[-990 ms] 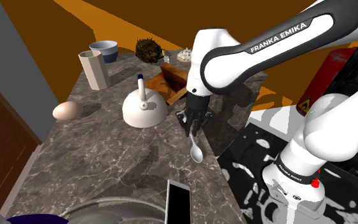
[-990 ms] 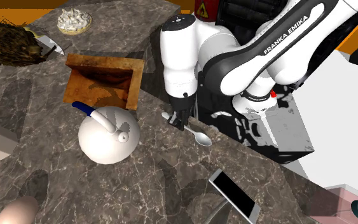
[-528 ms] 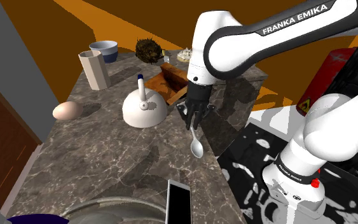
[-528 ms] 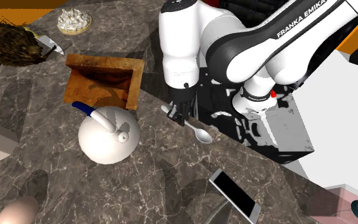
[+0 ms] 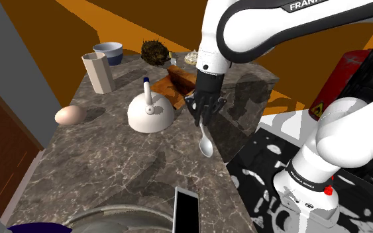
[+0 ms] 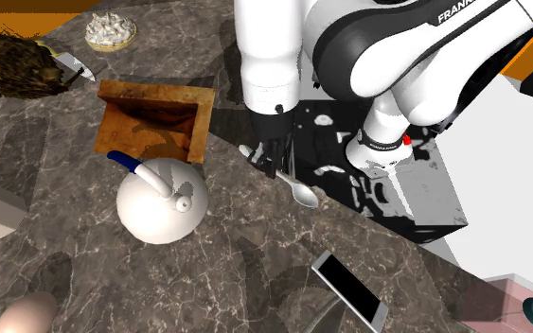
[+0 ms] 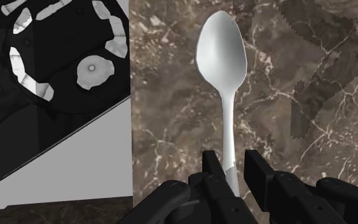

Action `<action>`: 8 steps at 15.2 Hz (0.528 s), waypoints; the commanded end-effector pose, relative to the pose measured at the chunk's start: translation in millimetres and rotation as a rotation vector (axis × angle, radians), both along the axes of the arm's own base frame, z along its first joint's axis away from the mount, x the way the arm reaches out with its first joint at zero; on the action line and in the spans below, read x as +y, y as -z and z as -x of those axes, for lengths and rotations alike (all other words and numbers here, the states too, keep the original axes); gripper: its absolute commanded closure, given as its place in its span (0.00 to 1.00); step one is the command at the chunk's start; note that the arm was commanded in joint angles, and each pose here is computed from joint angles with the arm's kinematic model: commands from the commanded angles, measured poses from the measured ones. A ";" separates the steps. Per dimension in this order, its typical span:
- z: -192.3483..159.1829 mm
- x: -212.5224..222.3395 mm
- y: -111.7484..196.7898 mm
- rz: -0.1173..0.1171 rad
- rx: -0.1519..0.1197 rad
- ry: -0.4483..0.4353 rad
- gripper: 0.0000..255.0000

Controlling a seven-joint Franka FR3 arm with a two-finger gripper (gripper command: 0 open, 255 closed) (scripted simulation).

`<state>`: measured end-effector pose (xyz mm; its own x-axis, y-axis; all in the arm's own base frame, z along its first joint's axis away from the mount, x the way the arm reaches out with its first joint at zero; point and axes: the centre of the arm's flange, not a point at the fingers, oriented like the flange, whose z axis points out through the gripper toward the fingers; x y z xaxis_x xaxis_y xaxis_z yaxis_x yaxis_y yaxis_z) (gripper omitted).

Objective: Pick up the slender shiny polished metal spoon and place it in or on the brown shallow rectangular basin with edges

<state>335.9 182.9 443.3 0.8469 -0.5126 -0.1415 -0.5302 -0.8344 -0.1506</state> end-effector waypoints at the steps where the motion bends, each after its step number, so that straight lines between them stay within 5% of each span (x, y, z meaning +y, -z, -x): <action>1: -0.4 0.2 -10.8 0.000 0.000 0.000 1.00; 8: -0.4 0.2 -47.8 0.000 0.000 0.000 1.00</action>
<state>336.8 182.6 485.1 0.8470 -0.5125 -0.1415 -0.5301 -0.8344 -0.1507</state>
